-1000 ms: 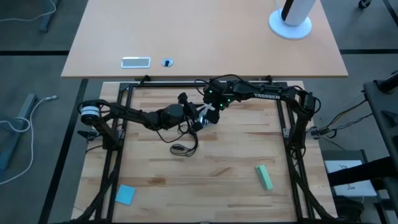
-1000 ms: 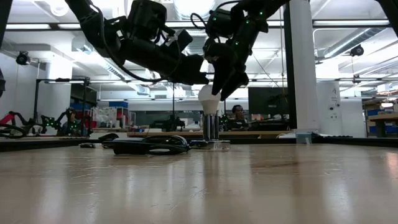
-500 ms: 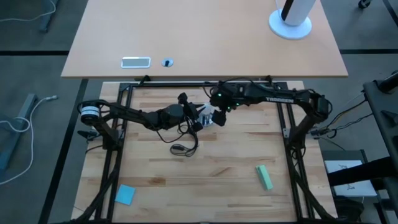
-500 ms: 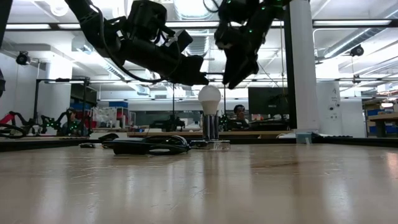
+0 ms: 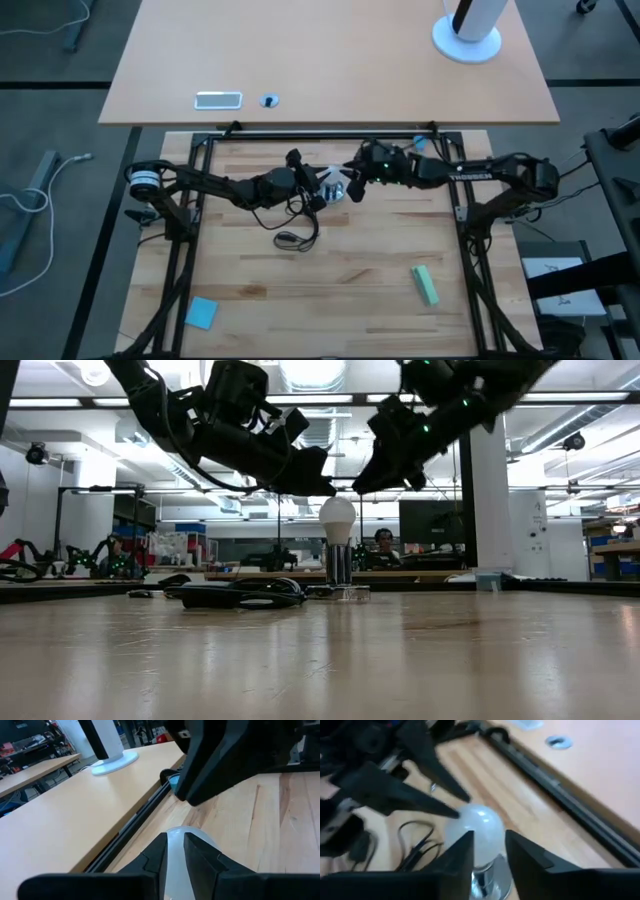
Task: Screw lightbulb
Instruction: Insert the lightbulb into the lamp
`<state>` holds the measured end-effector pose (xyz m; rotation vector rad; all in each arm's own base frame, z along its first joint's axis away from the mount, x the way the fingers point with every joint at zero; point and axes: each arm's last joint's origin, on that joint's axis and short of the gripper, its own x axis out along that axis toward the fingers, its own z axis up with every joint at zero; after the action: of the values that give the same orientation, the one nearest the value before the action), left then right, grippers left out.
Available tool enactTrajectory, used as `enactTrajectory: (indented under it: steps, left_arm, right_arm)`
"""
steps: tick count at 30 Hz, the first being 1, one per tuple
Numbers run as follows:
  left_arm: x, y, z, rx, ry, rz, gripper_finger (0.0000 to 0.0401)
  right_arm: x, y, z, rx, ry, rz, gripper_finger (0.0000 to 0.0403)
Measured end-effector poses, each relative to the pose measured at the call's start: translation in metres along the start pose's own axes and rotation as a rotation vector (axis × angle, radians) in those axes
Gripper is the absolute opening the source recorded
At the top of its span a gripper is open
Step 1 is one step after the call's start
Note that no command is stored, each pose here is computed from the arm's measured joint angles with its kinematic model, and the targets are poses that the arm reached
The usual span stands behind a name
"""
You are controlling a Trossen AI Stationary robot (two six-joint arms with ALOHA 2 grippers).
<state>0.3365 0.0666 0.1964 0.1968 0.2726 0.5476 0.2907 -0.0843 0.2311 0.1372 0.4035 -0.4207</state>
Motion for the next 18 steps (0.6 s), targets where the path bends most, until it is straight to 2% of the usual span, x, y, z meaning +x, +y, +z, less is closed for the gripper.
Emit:
enactTrajectory:
  steps: [4,7,18]
  left_arm:
    - [0.0,0.0,0.0,0.001,0.003,-0.001,0.0053]
    - [0.0,0.0,0.0,0.001,0.004,-0.001,0.0053]
    - [0.0,0.0,0.0,-0.026,0.0,0.0,0.0073]
  right_arm:
    - [-0.001,0.003,-0.014,0.017,-0.162,0.034,0.002]
    - [-0.002,0.006,-0.019,0.027,-0.238,0.054,0.0004]
    - [0.014,0.007,-0.033,0.064,-0.17,0.043,0.0001]
